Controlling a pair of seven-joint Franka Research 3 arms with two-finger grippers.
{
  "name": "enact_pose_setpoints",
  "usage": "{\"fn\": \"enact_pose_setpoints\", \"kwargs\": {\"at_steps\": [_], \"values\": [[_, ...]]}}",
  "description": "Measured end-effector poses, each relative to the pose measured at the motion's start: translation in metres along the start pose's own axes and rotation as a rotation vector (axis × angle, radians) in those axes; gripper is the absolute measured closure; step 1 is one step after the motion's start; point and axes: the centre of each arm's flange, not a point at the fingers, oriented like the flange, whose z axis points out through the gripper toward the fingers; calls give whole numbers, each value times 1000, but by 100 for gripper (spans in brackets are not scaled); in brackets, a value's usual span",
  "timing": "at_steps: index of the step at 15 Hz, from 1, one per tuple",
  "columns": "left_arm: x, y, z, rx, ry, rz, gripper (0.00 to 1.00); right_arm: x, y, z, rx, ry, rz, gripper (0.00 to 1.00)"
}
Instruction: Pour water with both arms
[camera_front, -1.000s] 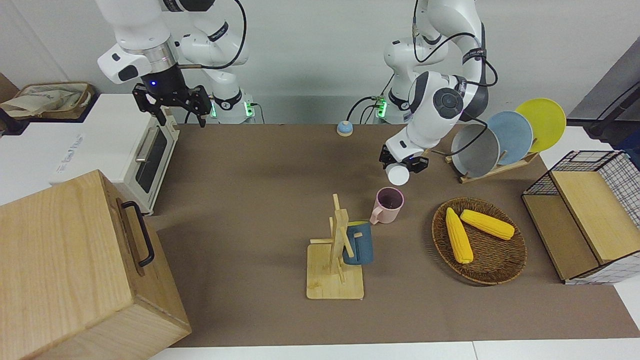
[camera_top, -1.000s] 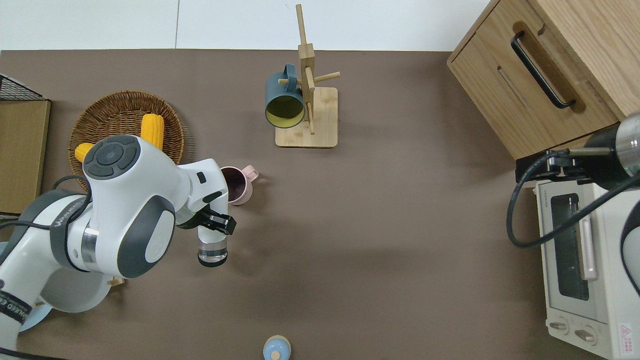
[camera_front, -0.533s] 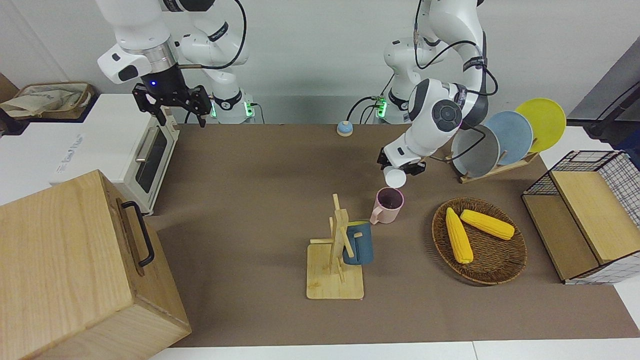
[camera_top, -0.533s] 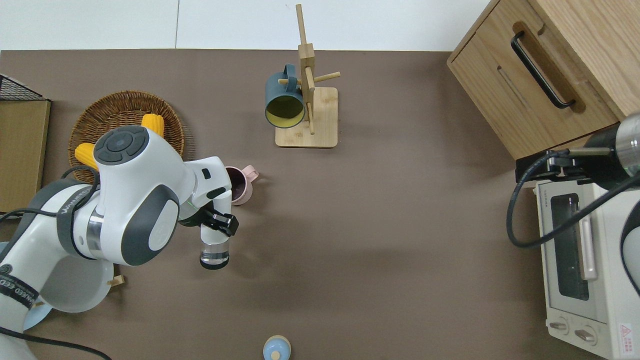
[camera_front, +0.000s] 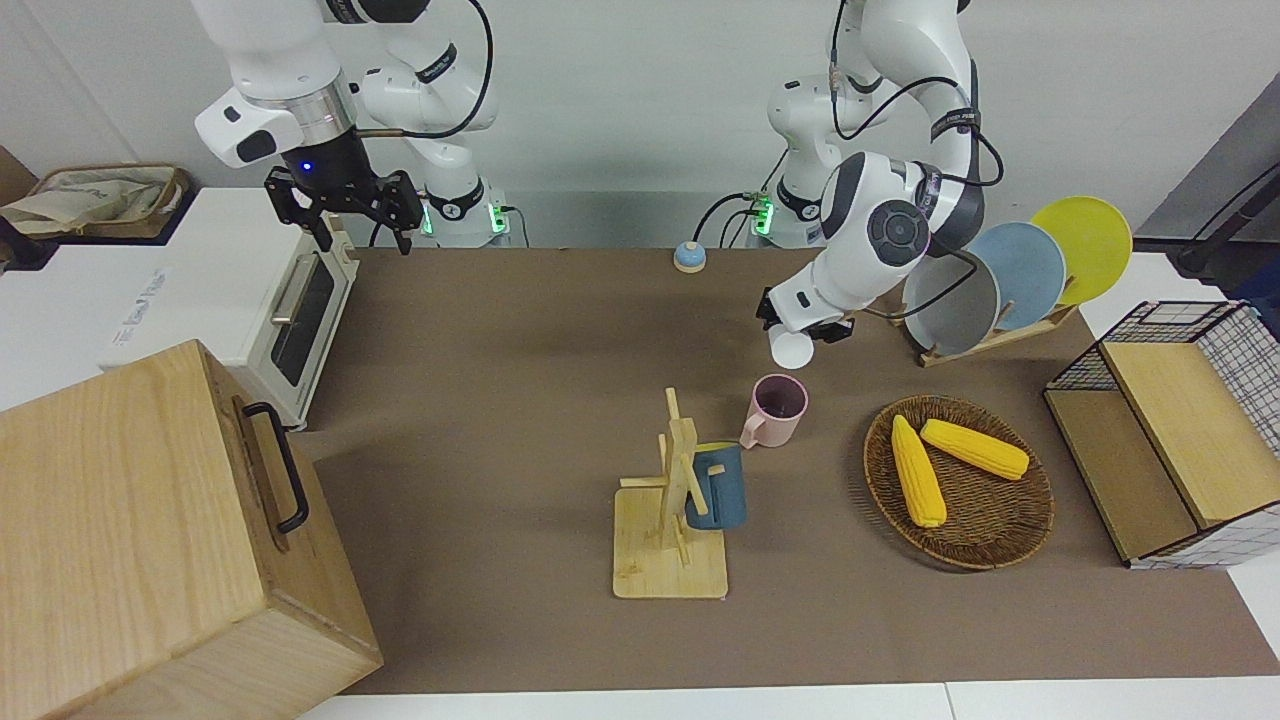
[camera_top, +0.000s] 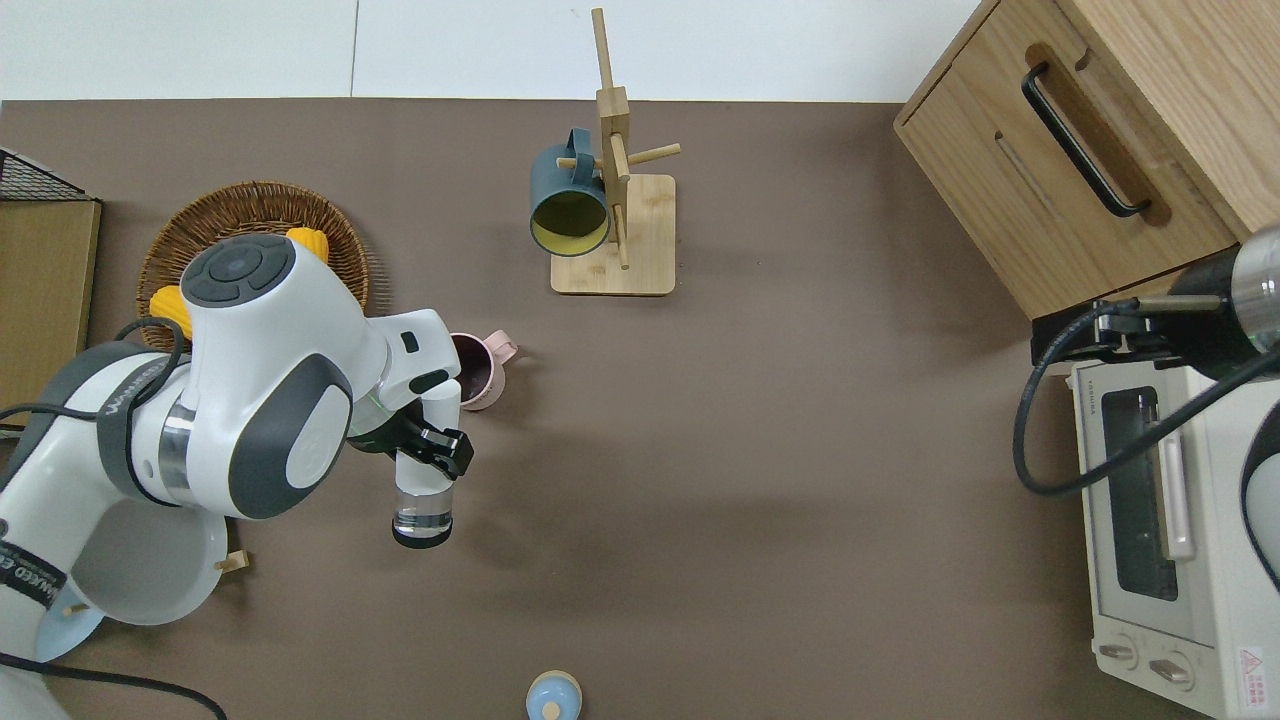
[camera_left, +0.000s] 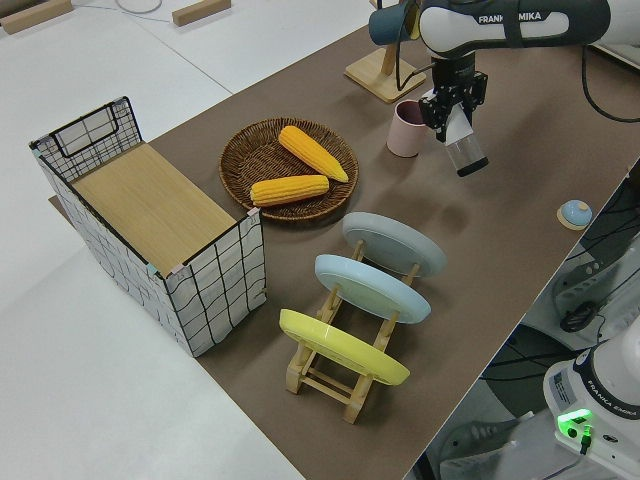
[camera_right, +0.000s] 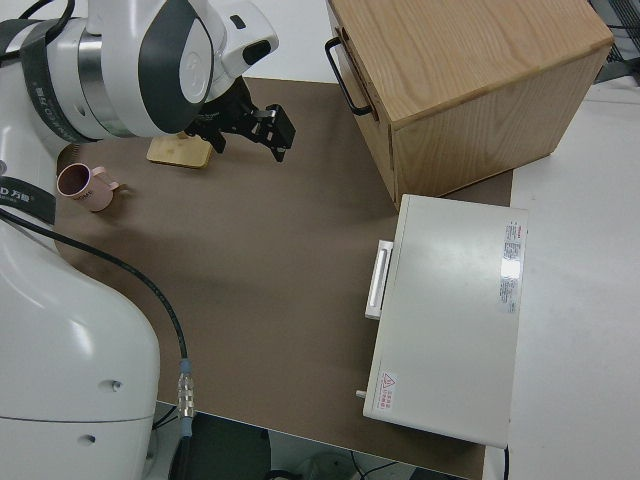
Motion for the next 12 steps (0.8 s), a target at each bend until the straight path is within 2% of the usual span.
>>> {"fn": "enact_pose_setpoints", "kwargs": {"at_steps": [7, 12], "values": [[-2, -1, -29, 9, -74, 11, 37, 0, 0, 0, 0, 0, 0, 0], [18, 6, 1, 33, -137, -4, 37, 0, 0, 0, 0, 0, 0, 0]]}}
